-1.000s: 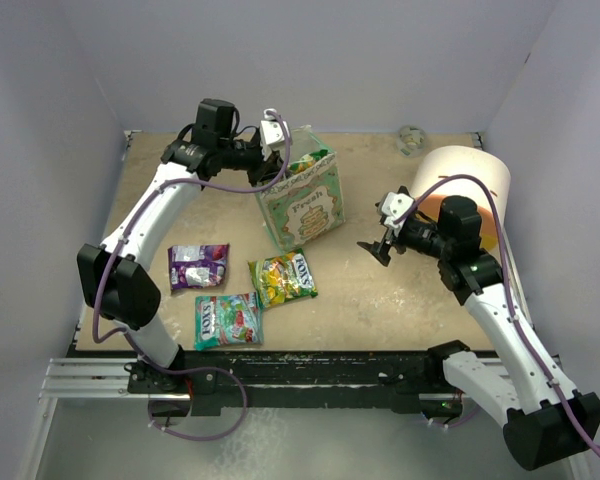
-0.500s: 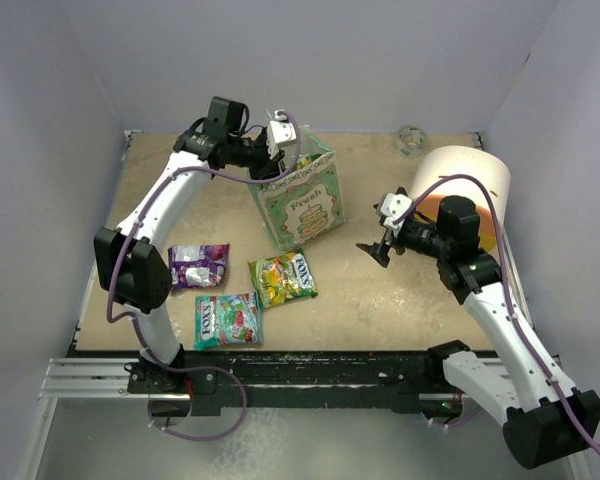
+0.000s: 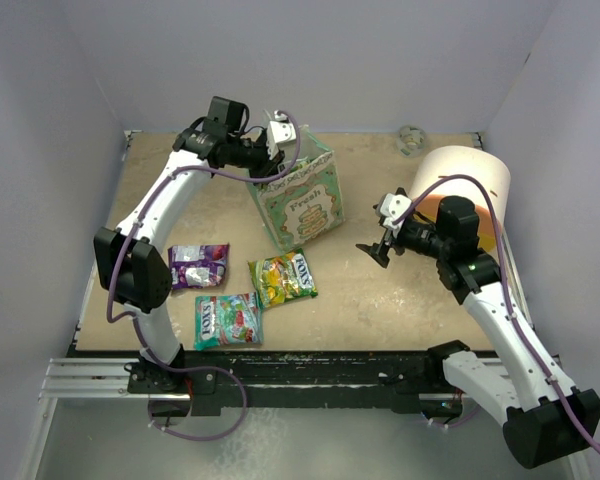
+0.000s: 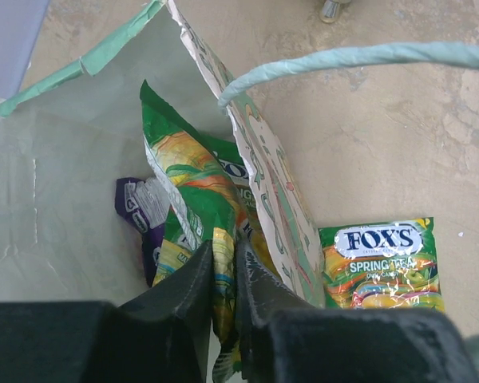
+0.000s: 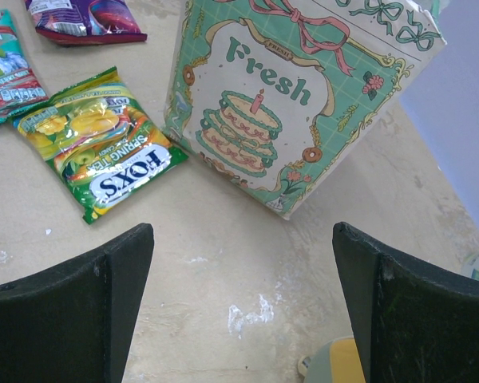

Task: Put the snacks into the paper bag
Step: Place the snack in the paper bag, then pick up the snack from the center of the board.

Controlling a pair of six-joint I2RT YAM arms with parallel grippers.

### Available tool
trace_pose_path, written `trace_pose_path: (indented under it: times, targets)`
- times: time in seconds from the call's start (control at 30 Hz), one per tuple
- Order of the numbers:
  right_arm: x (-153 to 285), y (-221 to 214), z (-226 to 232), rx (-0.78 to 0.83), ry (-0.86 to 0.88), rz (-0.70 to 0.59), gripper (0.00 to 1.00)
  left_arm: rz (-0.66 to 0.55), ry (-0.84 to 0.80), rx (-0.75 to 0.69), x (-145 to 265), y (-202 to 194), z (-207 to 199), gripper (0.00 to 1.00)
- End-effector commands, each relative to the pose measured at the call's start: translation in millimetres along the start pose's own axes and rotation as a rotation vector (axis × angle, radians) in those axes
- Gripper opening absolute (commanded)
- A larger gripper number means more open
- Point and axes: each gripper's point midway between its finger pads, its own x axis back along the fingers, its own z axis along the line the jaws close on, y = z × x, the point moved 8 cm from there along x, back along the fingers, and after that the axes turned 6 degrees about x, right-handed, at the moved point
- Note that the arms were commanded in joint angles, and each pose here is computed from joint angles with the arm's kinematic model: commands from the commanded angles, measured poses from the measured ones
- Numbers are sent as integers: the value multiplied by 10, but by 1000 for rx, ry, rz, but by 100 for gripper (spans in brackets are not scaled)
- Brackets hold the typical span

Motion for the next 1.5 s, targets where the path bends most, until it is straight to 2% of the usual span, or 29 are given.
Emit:
trace_pose_path:
  times: [0.0,0.27,0.5,0.73,0.9,1.1,1.27,1.47]
  targets:
    - [-4,62,-38,20,-2,-37,95,-91,46,-77,235,386,-53,29]
    - [6,77,-39,23,-7,-42,95,-92,180,-79,371,486,11,47]
    - [2,73,-42,18,-10,-41,95,-130,325,-142,693,603,-109,61]
    - [16,93,-66,11,-36,-40,95,-103,499,-142,1079,421,-359,78]
    - [20,92,-88,10,-52,-32,96,-49,594,-67,1423,93,-581,86]
    - [2,75,-93,2,-48,-25,96,75,624,58,1656,-521,-859,91]
    - [3,85,-87,-5,-45,-31,96,185,596,125,1635,-1029,-1086,94]
    - [-12,97,-72,-16,-26,-44,96,330,591,137,1566,-1663,-1099,96]
